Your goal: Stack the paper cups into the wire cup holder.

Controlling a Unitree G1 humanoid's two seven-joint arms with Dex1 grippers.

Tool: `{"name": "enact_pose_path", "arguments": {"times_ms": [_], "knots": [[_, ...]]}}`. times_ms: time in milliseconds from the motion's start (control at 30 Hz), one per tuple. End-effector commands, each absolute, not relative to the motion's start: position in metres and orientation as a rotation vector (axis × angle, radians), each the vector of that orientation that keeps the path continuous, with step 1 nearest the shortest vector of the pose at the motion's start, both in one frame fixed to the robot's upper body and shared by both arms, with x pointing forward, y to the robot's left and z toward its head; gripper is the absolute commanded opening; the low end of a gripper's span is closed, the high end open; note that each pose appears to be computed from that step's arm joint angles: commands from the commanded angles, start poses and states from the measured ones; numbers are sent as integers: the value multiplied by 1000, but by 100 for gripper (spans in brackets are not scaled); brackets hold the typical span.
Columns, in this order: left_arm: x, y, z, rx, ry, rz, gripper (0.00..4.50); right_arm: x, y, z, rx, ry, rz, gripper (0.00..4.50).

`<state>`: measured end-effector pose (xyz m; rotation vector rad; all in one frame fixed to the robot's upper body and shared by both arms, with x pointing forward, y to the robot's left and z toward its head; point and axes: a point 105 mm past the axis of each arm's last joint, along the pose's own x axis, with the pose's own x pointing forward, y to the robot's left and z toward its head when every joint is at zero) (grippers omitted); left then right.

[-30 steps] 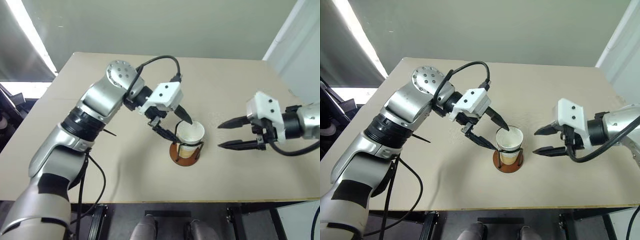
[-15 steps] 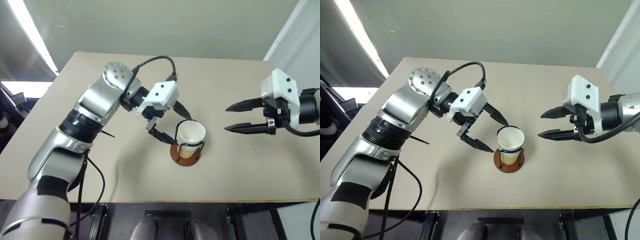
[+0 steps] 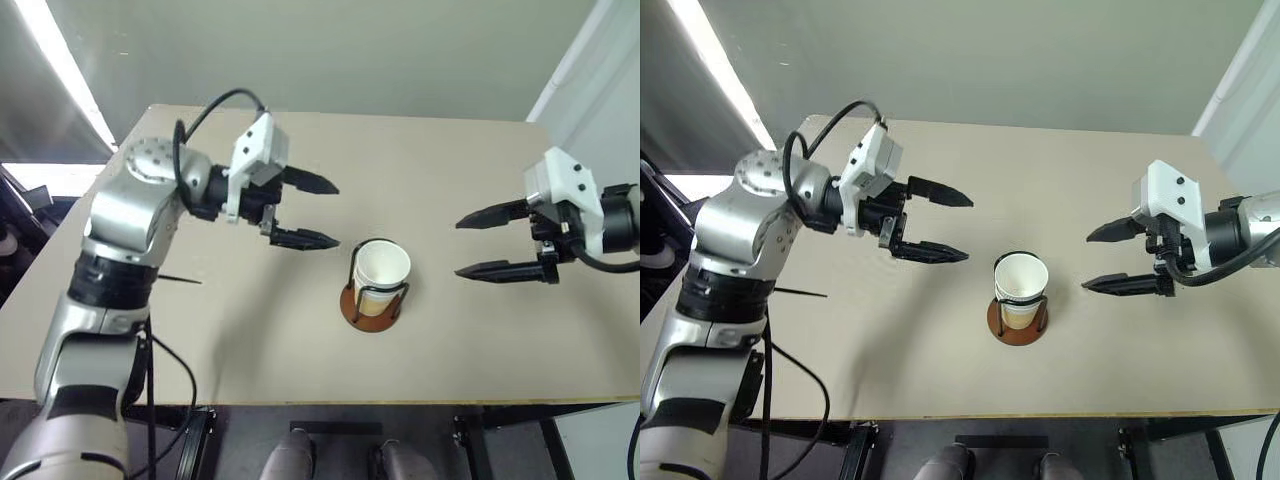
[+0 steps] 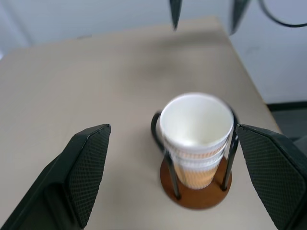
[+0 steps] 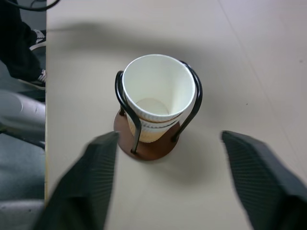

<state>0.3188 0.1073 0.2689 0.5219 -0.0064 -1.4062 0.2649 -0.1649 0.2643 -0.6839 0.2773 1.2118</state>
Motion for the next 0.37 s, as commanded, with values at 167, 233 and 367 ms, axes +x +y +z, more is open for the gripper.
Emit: {"name": "enact_pose_path", "arguments": {"times_ms": [167,233,367], "knots": [[312,128,276,477,-76,-1236,450,275,-166,267,-726,265,1204,448],[312,133,275,455,-75,-1197,450,280,-167,267,-731,251,1186,448],[318,157,274,378,-101,-1015,450,296,-173,258,-679,226,1116,448]]}}
